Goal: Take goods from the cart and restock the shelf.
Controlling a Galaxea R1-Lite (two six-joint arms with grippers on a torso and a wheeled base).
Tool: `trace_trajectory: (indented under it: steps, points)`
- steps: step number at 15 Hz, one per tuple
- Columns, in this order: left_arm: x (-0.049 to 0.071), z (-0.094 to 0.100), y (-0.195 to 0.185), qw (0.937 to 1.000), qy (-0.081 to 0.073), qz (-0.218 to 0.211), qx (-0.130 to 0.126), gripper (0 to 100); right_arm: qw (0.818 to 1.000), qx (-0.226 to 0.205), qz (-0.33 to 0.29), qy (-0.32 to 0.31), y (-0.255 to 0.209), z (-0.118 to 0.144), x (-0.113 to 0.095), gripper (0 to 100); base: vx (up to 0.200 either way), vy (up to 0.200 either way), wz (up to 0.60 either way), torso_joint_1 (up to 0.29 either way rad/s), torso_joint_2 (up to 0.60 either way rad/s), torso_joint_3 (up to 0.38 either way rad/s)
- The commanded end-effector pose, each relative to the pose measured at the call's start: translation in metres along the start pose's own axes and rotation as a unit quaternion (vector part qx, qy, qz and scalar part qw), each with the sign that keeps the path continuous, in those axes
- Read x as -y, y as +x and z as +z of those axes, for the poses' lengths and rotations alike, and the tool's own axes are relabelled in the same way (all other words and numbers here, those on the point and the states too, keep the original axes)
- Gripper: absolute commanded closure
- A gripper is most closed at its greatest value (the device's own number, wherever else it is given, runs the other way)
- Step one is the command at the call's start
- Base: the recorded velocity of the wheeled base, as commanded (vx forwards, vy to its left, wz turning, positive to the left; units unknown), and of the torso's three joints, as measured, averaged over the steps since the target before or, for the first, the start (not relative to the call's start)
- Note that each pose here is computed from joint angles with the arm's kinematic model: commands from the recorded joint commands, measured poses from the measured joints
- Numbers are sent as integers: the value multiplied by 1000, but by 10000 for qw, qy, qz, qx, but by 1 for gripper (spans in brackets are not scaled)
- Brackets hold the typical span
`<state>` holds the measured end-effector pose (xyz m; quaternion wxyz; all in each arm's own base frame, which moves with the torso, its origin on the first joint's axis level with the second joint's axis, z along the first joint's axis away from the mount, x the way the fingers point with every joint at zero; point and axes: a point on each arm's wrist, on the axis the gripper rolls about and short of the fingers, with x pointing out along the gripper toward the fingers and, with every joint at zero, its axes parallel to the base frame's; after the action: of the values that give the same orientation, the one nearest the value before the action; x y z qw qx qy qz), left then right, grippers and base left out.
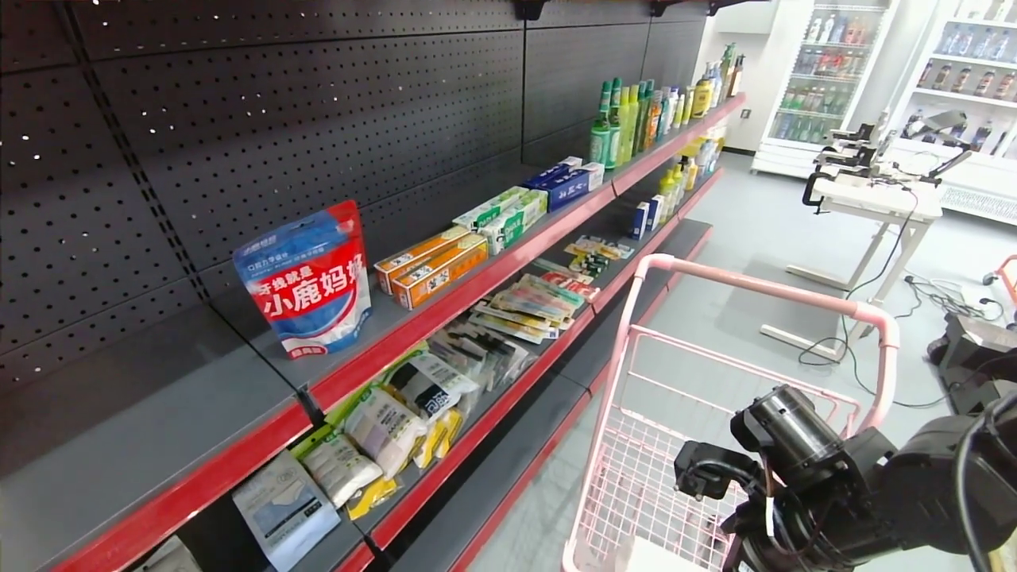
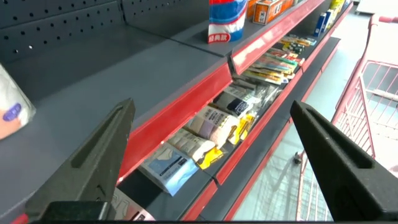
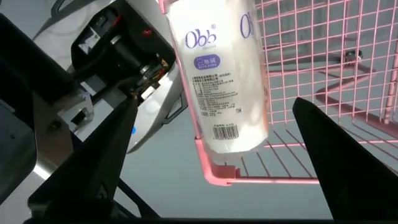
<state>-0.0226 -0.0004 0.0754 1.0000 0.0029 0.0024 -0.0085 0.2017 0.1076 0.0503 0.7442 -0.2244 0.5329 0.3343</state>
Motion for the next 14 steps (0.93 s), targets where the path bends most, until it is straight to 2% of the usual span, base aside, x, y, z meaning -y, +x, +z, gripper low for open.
trace_trajectory:
  steps: [1,8,14]
  points:
    - [0,0,0,10000,2,1,-6,0,10000,14,4,-17,0,1,-1,0,0,0,0,-159,349,193]
    - [0,0,0,10000,2,1,-6,0,9997,64,77,-226,3,10,-8,0,0,0,0,-156,352,191]
    - [0,0,0,10000,2,1,-6,0,9996,-19,129,-243,9,12,-9,0,0,0,0,-13,32,19]
